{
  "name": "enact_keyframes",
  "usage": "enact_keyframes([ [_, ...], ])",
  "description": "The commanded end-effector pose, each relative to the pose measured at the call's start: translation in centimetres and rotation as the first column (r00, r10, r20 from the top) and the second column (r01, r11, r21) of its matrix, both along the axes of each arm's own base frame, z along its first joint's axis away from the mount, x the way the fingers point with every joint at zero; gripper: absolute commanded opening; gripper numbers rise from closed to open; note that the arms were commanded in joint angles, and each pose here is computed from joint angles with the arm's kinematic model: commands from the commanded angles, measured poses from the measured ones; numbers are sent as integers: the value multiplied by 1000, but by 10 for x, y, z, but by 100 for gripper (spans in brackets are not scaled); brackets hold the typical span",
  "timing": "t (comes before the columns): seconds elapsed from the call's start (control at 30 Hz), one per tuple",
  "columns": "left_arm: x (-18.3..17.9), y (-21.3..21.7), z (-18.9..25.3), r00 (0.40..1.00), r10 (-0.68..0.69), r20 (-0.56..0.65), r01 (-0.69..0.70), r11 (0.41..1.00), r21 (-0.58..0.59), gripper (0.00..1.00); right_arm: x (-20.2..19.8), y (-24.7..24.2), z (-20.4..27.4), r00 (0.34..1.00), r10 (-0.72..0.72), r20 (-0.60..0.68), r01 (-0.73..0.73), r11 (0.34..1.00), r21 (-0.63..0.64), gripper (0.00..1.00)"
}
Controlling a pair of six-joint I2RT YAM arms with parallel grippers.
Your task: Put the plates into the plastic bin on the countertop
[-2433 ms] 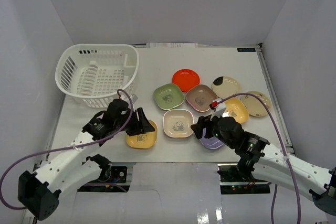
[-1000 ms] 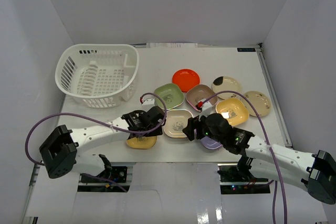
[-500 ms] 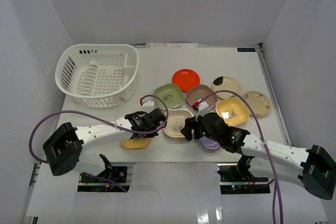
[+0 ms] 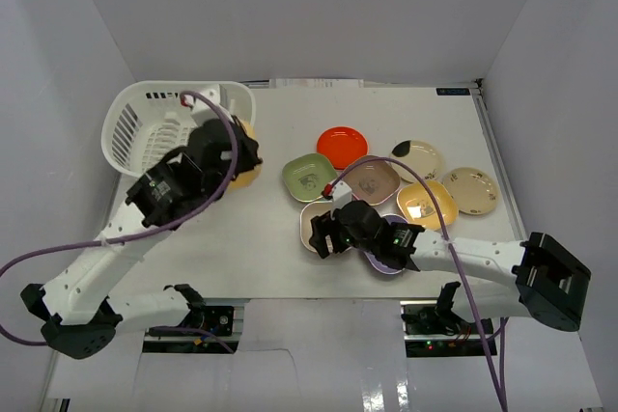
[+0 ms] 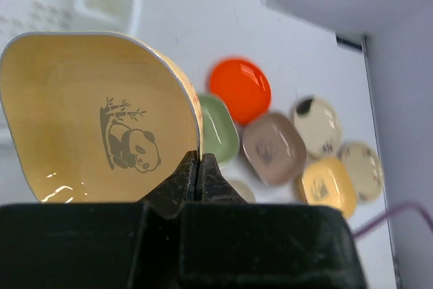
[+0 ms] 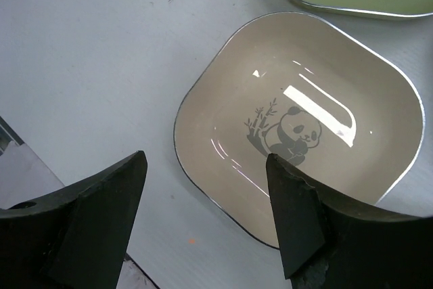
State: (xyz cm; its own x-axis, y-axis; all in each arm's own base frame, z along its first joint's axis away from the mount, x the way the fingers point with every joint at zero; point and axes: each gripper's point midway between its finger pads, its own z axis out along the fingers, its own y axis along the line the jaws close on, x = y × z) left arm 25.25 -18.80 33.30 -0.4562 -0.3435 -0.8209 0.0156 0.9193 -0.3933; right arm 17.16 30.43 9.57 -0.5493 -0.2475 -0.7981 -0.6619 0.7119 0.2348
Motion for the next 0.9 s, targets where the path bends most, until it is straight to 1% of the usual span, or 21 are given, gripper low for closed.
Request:
enact_keyframes([
  [0.0,56,38,41,992,74,105,-85,990,109,0,7,22,22,998,6,65,-8,999,39,77],
  [0.03,70,44,46,992,61,110,-77,987,143,0,7,23,22,998,9,66,-11,1000,29,77],
  [0.07,101,54,32,994,89,66,-99,981,165,0,8,24,18,997,6,71,-7,1000,9,77],
  [0.1,117,60,49,990,108,91,-121,980,160,0,10,27,21,997,4,76,-5,1000,7,78],
  [0.13,129,68,46,990,118,73,-131,969,211,0,11,26,19,997,-2,79,3,1000,-9,79],
  [0.17,158,80,22,986,165,11,-163,952,258,0,12,27,14,997,-1,78,4,1000,-30,80],
  [0.2,172,88,19,983,183,0,-176,947,269,0,15,29,17,996,-3,87,6,999,-34,81],
  [0.23,183,95,31,981,194,23,-193,942,273,0,17,29,17,996,-8,94,13,999,-44,82],
  [0.27,197,113,25,972,237,12,-230,930,286,0,18,30,13,996,-8,93,13,998,-58,84],
  [0.3,214,119,4,968,249,-32,-228,926,302,0,20,33,15,995,-5,101,12,998,-61,85],
  [0.37,230,142,-8,956,286,-61,-256,920,296,0,20,35,9,996,5,94,3,996,-86,86],
  [0.4,240,148,-27,950,298,-95,-255,914,317,0,21,37,9,995,12,97,-3,996,-93,86],
  [0.43,246,159,-39,941,319,-112,-268,906,328,0,21,39,6,995,17,97,-7,995,-103,86],
  [0.53,256,175,-78,921,348,-175,-262,886,383,0,25,43,3,994,20,105,-7,992,-126,87],
  [0.6,257,176,-97,916,339,-215,-239,891,387,0,27,43,0,994,18,107,-3,990,-140,87],
  [0.63,253,179,-118,903,350,-250,-231,884,407,0,29,44,-2,993,16,113,1,988,-153,86],
  [0.73,245,181,-147,895,345,-281,-209,884,418,0,32,45,-6,993,10,119,11,985,-173,85],
  [0.77,233,181,-173,878,341,-335,-176,883,435,0,34,46,-9,993,6,118,16,983,-182,84],
  [0.87,223,174,-204,865,310,-394,-139,904,406,0,39,45,-13,992,-10,127,36,978,-203,84],
])
